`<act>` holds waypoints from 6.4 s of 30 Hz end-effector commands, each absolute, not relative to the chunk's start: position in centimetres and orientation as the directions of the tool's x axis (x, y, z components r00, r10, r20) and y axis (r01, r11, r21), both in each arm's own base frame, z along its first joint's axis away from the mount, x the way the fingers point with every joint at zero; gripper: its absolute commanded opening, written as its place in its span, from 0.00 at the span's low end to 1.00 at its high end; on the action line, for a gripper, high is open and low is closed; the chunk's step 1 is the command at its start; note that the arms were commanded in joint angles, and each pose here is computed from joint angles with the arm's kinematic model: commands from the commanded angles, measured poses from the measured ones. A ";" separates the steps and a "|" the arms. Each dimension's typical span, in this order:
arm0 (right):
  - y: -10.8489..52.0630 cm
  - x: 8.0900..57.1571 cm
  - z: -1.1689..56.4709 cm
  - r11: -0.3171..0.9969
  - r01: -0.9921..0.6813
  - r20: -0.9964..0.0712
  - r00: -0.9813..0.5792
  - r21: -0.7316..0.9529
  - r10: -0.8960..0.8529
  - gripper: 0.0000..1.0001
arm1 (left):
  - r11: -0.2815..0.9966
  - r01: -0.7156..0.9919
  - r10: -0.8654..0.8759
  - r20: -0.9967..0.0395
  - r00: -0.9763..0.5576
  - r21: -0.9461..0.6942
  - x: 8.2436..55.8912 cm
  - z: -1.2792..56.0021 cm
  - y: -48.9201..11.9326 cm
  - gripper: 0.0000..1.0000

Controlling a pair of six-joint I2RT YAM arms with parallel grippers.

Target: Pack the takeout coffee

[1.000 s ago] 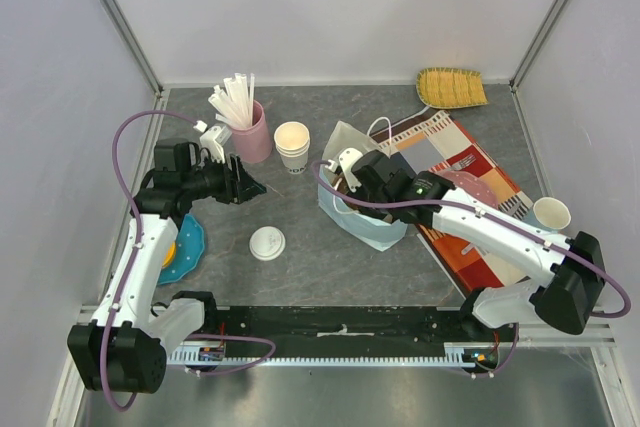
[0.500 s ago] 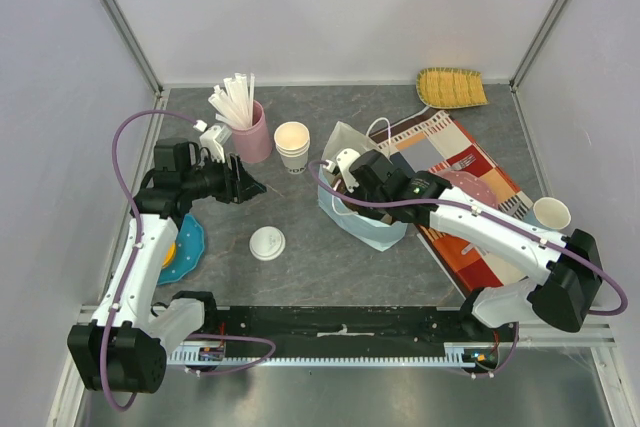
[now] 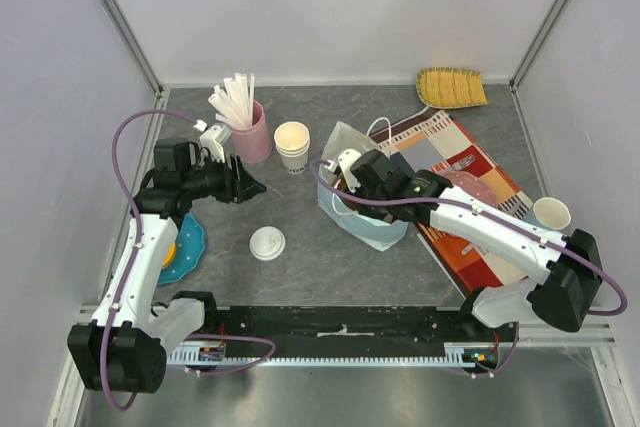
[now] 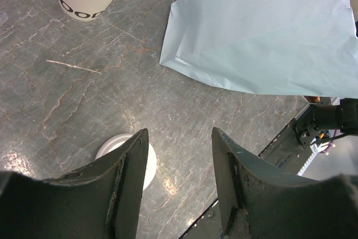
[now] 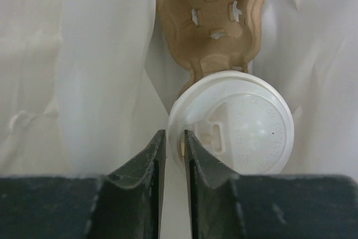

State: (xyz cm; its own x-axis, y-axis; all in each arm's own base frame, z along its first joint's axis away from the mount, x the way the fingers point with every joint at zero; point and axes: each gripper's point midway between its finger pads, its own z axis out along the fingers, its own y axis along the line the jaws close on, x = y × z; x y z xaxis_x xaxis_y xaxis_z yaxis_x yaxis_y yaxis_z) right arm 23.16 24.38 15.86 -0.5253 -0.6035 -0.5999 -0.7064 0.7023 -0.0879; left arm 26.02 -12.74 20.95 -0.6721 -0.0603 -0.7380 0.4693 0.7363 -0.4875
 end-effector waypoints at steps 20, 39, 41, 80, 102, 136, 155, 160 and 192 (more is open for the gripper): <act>24.4 23.8 20.1 0.719 -0.688 -0.633 -0.513 -0.101 -0.580 0.58 | 0.715 0.527 -0.049 -0.784 -0.618 -0.460 26.8 22.8 -13.2 0.56; 25.1 25.1 25.7 0.698 -0.700 -0.708 -0.415 -0.153 -0.572 0.64 | 0.713 0.529 -0.046 -0.783 -0.620 -0.460 26.8 22.8 -13.3 0.56; 25.1 25.1 26.9 0.700 -0.697 -0.730 -0.396 -0.156 -0.557 0.64 | 0.714 0.529 -0.046 -0.785 -0.618 -0.458 26.9 22.9 -13.2 0.56; 27.0 25.5 44.9 0.727 -0.685 -0.989 -0.071 -0.045 -0.128 0.68 | 0.730 0.536 -0.045 -0.813 -0.581 -0.424 28.1 24.6 -13.0 0.56; 16.9 32.9 46.6 0.995 -0.089 -0.994 -0.094 -0.055 -0.063 0.74 | 0.769 0.560 -0.021 -0.888 -0.460 -0.309 34.4 30.6 -12.3 0.56; 8.6 38.4 38.9 0.999 -0.036 -0.964 -0.266 0.026 0.016 0.75 | 0.987 0.152 0.116 -0.849 -0.515 0.043 47.0 24.8 -1.8 0.57; 8.7 37.8 38.7 0.998 -0.053 -0.964 -0.265 0.030 0.015 0.74 | 0.984 0.177 0.089 -0.835 -0.543 -0.011 47.6 23.5 -2.8 0.22; 8.8 37.7 38.5 0.998 -0.057 -0.963 -0.269 0.029 0.013 0.75 | 0.974 0.226 0.128 -0.842 -0.524 0.007 47.3 24.8 -3.2 0.02; 25.1 27.6 50.4 0.492 -0.844 -0.971 0.237 -0.213 -0.016 0.73 | 0.458 0.834 0.387 -0.914 0.124 0.307 26.0 46.1 -12.7 0.02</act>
State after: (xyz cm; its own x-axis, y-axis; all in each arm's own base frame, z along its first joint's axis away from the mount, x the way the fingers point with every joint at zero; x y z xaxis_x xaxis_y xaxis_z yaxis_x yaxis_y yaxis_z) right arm 32.55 18.80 44.31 -0.0271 -0.0970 -0.9949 -0.6491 0.7586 -0.0563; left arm 30.90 -9.99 44.83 -0.0521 0.3704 -0.9274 0.7037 0.6726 0.2291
